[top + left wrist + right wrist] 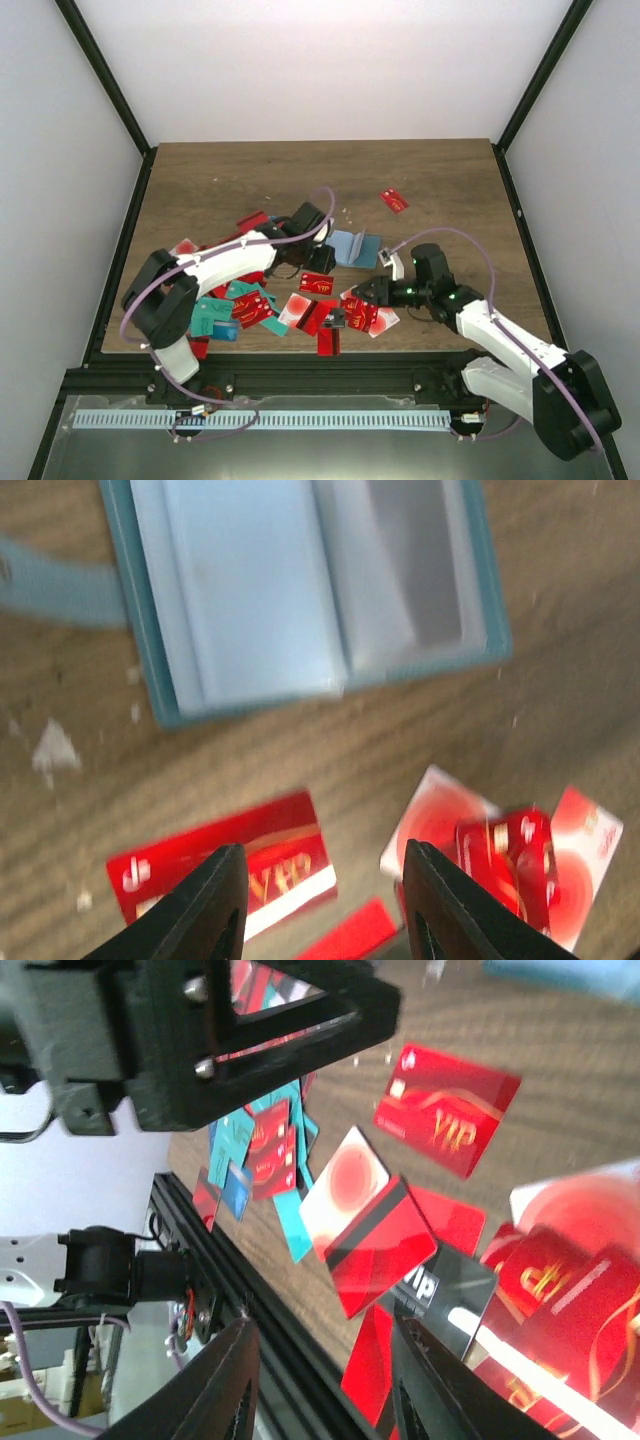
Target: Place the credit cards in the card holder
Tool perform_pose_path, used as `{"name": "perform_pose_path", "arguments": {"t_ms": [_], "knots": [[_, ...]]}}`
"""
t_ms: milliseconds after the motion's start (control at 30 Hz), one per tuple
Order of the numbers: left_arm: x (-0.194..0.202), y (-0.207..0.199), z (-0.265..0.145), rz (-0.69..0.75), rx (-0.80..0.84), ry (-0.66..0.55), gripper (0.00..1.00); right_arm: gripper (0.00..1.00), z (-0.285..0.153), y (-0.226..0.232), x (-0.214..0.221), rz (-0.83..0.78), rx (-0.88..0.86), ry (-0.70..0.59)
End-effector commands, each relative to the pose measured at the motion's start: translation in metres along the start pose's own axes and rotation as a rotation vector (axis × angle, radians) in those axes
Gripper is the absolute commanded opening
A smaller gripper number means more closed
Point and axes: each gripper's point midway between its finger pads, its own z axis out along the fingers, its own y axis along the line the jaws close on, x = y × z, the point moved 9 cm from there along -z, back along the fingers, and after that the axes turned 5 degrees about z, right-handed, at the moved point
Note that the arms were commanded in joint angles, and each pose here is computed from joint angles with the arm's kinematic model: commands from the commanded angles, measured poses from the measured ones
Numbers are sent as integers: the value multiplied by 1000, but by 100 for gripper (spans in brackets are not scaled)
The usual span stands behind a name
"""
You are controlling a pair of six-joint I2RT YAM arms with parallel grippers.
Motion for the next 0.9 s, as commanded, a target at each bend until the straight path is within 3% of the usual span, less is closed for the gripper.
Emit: {"name": "perform_pose_path", "arguments": {"t_ms": [0, 200, 433, 633, 867], "knots": [[40, -2, -10, -9, -6, 93, 45, 40, 9, -4, 26, 89, 25, 86], [88, -10, -19, -3, 21, 174, 45, 47, 23, -5, 43, 136, 80, 151], [117, 2, -31, -13, -63, 169, 47, 53, 40, -5, 62, 145, 121, 237], [125, 18, -34, -89, -178, 117, 44, 56, 52, 0, 47, 134, 119, 184], [138, 15, -43, -130, -91, 137, 45, 56, 78, 9, 19, 24, 129, 163]]}}
